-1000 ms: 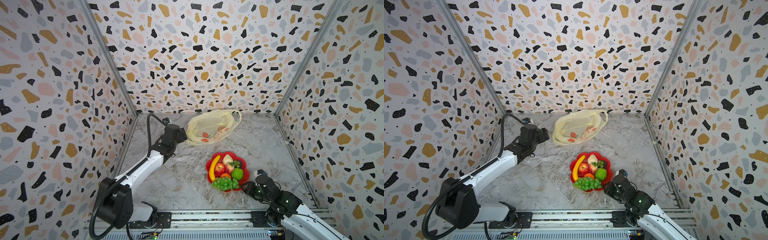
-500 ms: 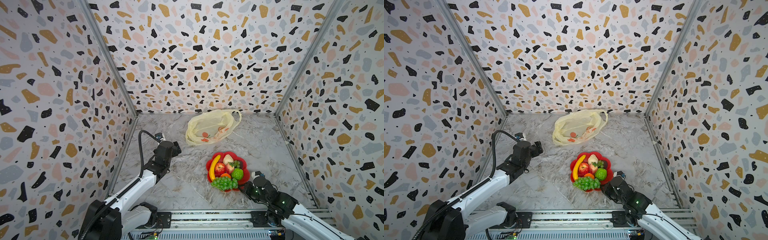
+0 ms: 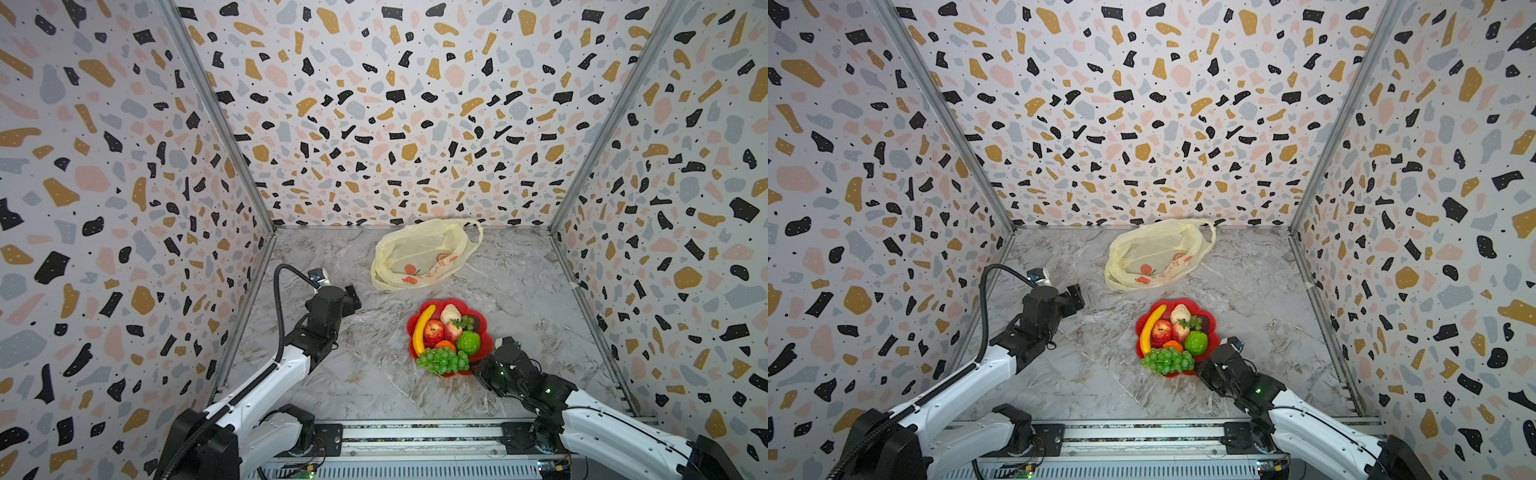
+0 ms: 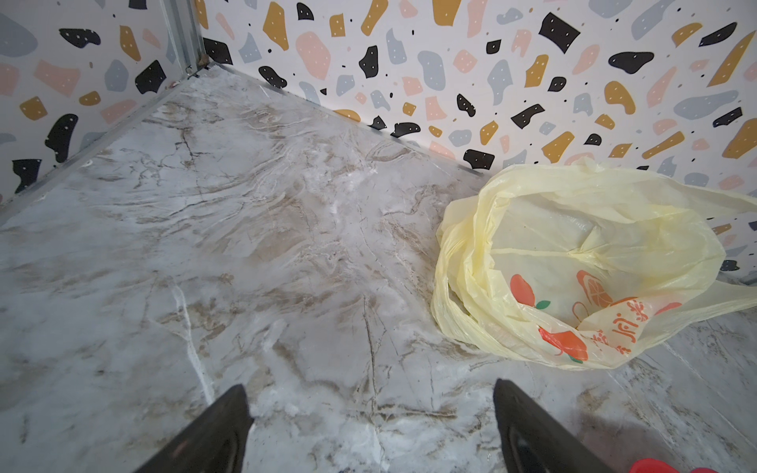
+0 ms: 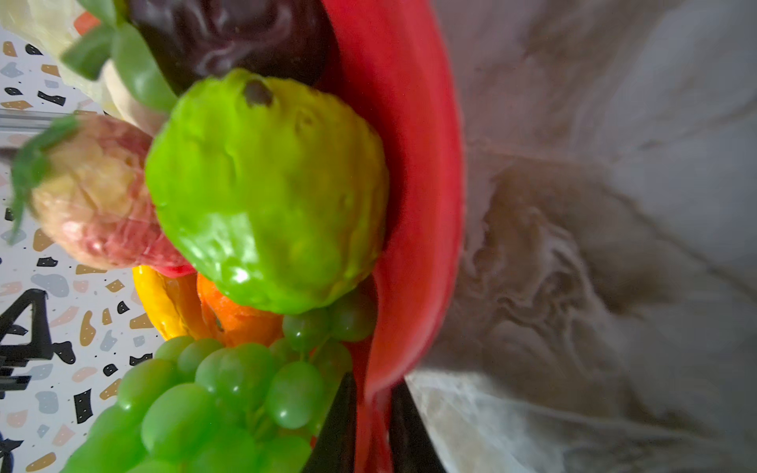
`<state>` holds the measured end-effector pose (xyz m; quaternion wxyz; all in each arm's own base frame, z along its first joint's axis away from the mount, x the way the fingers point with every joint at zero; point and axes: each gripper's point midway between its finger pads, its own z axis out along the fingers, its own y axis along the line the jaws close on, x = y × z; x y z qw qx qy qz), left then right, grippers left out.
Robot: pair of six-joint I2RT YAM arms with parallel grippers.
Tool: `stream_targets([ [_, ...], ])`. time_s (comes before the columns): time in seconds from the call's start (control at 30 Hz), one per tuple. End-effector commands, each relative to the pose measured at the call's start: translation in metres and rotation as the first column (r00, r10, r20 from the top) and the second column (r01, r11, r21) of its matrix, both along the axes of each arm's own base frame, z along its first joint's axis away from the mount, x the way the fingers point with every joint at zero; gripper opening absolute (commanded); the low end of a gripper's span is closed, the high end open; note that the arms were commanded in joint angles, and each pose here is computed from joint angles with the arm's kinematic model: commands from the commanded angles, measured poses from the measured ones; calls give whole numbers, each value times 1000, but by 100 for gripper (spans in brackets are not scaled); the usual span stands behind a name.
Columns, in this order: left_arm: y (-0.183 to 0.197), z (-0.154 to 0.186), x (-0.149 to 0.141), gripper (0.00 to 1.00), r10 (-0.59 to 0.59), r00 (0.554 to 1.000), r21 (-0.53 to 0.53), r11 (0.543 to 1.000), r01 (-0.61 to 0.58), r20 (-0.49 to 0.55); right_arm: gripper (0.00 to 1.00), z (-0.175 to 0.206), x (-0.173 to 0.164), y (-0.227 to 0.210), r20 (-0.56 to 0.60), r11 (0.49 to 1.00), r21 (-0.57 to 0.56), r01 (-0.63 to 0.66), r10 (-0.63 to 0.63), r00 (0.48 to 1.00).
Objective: Take fruits out of the plastic bag
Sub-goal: Move the plate to the center of the table.
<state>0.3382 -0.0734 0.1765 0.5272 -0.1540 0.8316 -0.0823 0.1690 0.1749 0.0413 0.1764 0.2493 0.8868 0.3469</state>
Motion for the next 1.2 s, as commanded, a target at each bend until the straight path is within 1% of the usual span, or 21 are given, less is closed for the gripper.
stream_targets([
  [0.0, 4, 9, -1, 92, 16, 999, -1, 1000, -16, 46, 17, 30, 23, 22, 96, 998, 67, -10, 4, 995],
  [0.43, 7, 7, -2, 93, 29, 999, 10, 1000, -29, 45, 19, 43, 73, 75, 150, 993, 41, -106, 99, 984],
  [0.5, 8, 7, -3, 92, 32, 998, 12, 999, -33, 45, 19, 43, 78, 78, 154, 993, 34, -113, 107, 982],
  [0.63, 9, 7, -2, 92, 37, 998, 12, 999, -38, 48, 23, 47, 82, 77, 179, 994, 32, -105, 98, 979],
  [0.77, 10, 6, -2, 92, 44, 998, 17, 999, -45, 46, 29, 47, 83, 62, 178, 997, 11, -81, 78, 981],
  [0.8, 11, 5, -3, 92, 48, 998, 18, 999, -49, 46, 32, 46, 83, 57, 177, 997, 5, -76, 74, 982],
  [0.9, 13, 5, -3, 93, 61, 997, 19, 998, -63, 55, 45, 42, 80, 43, 167, 998, -14, -66, 68, 984],
  [0.97, 16, 5, -4, 93, 76, 995, 24, 997, -78, 61, 50, 42, 79, 33, 167, 997, -36, -68, 73, 983],
  [1.1, 28, 5, -8, 93, 129, 989, 42, 990, -132, 77, 60, 55, 84, 8, 221, 987, -136, -82, 111, 969],
  [1.17, 34, 5, -9, 94, 161, 983, 51, 985, -166, 86, 62, 66, 93, -7, 267, 981, -176, -83, 129, 955],
])
